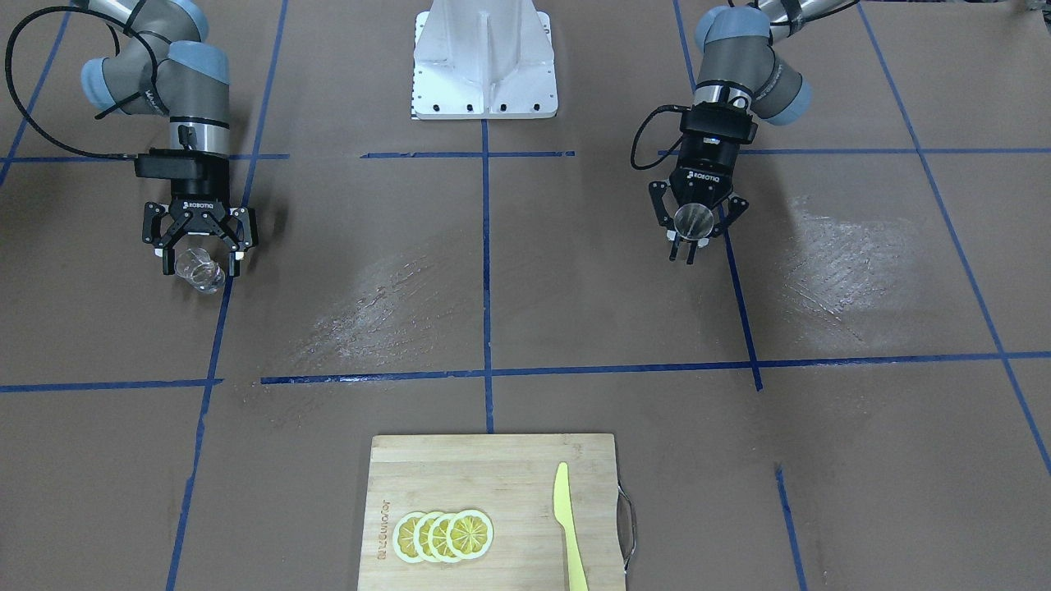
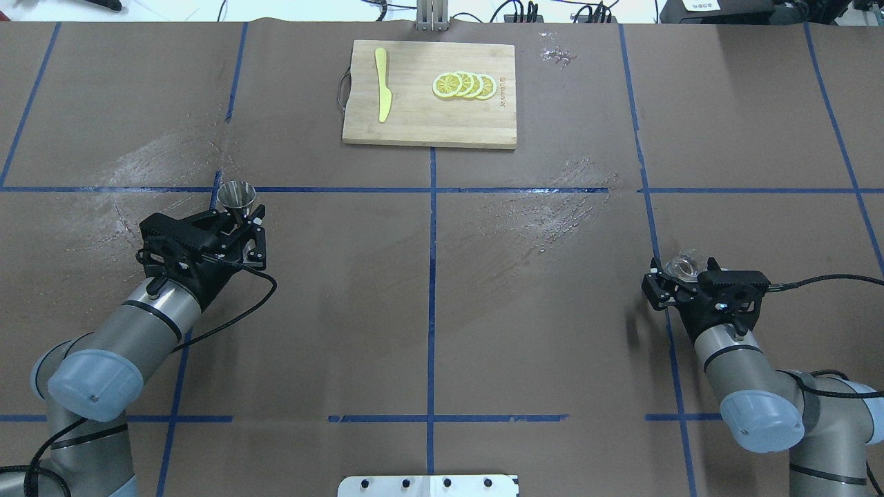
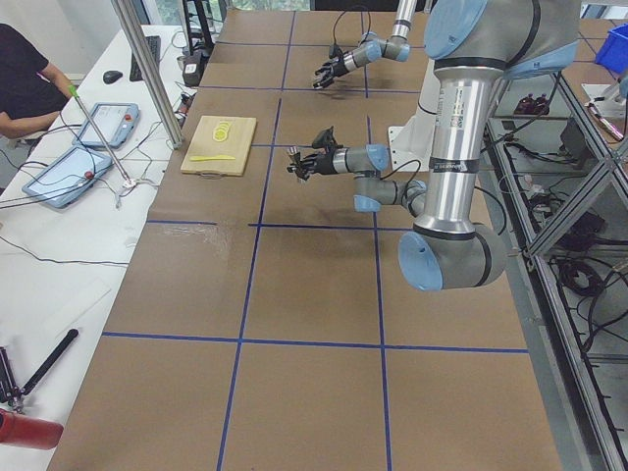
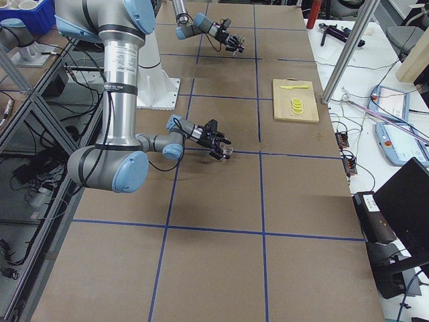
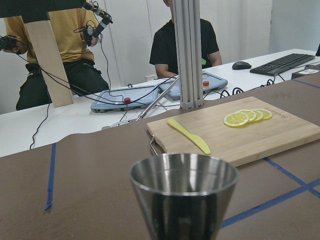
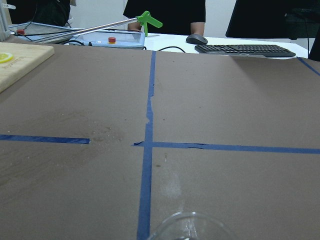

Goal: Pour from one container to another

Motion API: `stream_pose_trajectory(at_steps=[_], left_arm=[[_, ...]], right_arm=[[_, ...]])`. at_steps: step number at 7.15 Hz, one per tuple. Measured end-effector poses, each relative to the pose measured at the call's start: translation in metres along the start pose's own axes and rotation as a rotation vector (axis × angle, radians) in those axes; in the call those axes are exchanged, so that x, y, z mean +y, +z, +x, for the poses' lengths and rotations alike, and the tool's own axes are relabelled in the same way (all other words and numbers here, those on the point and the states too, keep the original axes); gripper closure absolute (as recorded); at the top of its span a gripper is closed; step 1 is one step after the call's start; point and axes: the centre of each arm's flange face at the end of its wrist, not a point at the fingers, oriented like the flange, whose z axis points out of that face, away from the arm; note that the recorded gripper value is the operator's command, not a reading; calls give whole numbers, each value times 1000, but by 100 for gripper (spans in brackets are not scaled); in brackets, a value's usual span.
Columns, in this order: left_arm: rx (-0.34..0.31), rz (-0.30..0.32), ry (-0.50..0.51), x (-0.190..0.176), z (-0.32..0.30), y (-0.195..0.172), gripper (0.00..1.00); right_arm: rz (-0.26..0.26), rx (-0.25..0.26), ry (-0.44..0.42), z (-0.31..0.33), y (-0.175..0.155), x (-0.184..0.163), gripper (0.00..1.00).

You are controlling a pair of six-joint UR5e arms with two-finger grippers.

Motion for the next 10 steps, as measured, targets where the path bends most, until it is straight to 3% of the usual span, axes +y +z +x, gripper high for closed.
stream_pose_trajectory(at_steps=[3, 5, 6, 8, 10], left_arm=[[2, 4, -5, -2, 3, 1, 100], [4, 6, -7, -3, 4, 1, 100], [5, 6, -7, -3, 5, 1, 100], [6, 7, -8, -4, 6, 1, 100], [9, 11, -13, -6, 9, 2, 100]], right_arm=[[-1, -9, 7, 3, 0, 3, 20], [-3, -8, 4, 4, 3, 9, 27], [-4, -8, 2, 4, 4, 10, 42], [-8, -8, 0, 4, 4, 11, 100], [-11, -11, -18, 3, 3, 10, 100]])
